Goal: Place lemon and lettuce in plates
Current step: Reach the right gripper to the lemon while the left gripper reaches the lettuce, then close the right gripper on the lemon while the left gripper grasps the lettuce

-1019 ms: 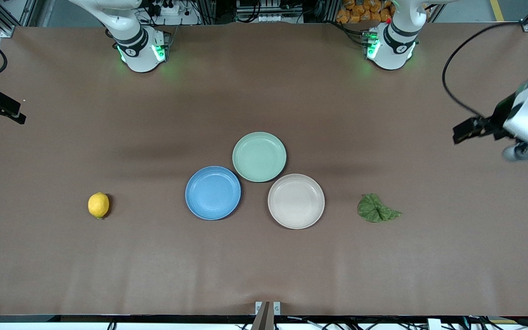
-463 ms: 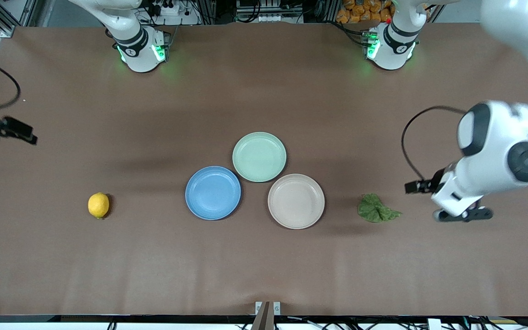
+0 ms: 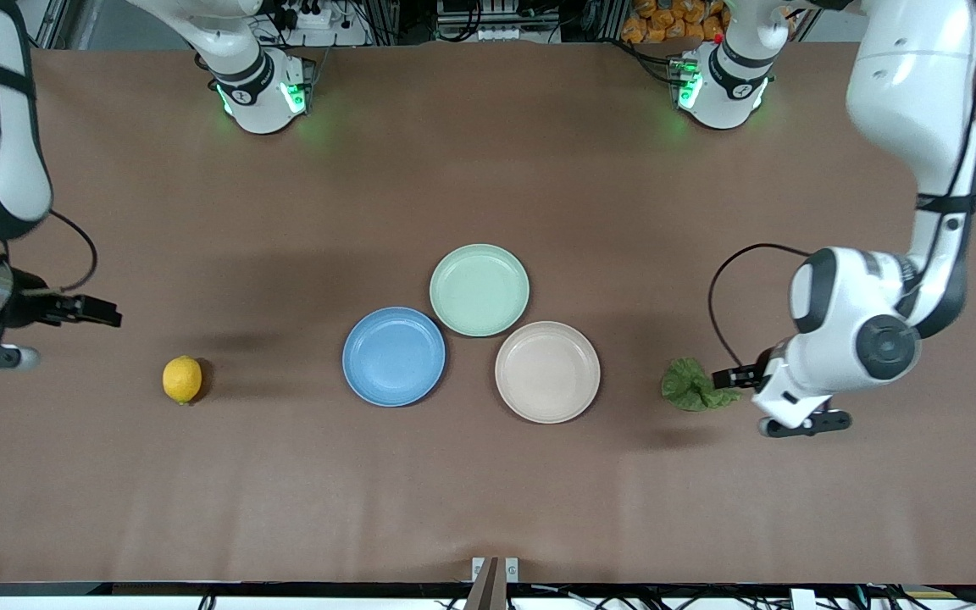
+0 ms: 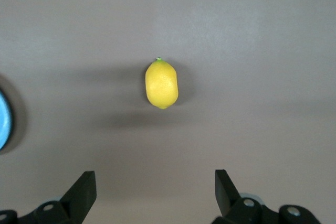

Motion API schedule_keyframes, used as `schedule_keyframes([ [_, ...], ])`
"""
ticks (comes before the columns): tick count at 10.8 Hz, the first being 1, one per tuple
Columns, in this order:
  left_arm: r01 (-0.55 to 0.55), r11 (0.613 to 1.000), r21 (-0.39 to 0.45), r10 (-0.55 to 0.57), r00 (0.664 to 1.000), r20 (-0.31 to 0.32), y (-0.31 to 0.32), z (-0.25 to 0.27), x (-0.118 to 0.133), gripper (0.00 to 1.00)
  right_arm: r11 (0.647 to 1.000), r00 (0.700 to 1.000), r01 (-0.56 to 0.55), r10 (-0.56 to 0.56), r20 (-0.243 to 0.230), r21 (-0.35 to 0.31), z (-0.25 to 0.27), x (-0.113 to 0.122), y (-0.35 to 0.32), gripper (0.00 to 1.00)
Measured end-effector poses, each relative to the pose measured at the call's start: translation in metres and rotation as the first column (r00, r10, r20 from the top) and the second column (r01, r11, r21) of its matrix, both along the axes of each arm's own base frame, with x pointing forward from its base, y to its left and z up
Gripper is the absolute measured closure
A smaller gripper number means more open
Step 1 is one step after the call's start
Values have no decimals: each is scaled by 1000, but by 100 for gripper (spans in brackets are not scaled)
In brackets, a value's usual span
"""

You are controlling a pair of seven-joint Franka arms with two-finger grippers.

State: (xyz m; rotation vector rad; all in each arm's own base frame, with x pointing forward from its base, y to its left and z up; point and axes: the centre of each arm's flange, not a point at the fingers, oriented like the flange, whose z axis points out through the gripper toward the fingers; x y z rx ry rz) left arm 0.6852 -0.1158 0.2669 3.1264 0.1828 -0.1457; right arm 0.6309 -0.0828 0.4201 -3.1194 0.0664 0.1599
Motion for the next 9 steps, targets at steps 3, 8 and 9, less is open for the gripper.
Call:
schedule_keyframes([
  [3, 0, 1000, -2, 0, 1000, -18, -15, -53, -3, 0, 1000, 1000, 3, -3, 0, 0, -69, 19, -4, 0],
  [8, -24, 1000, 1, 24, 999, -37, -14, -89, -6, 31, 1000, 999, 18, -18, 40, -5, -168, 37, -14, 0],
  [9, -24, 1000, 0, 24, 999, -35, -15, -89, -5, 44, 1000, 999, 29, -29, 34, 7, -183, 37, -14, 0],
])
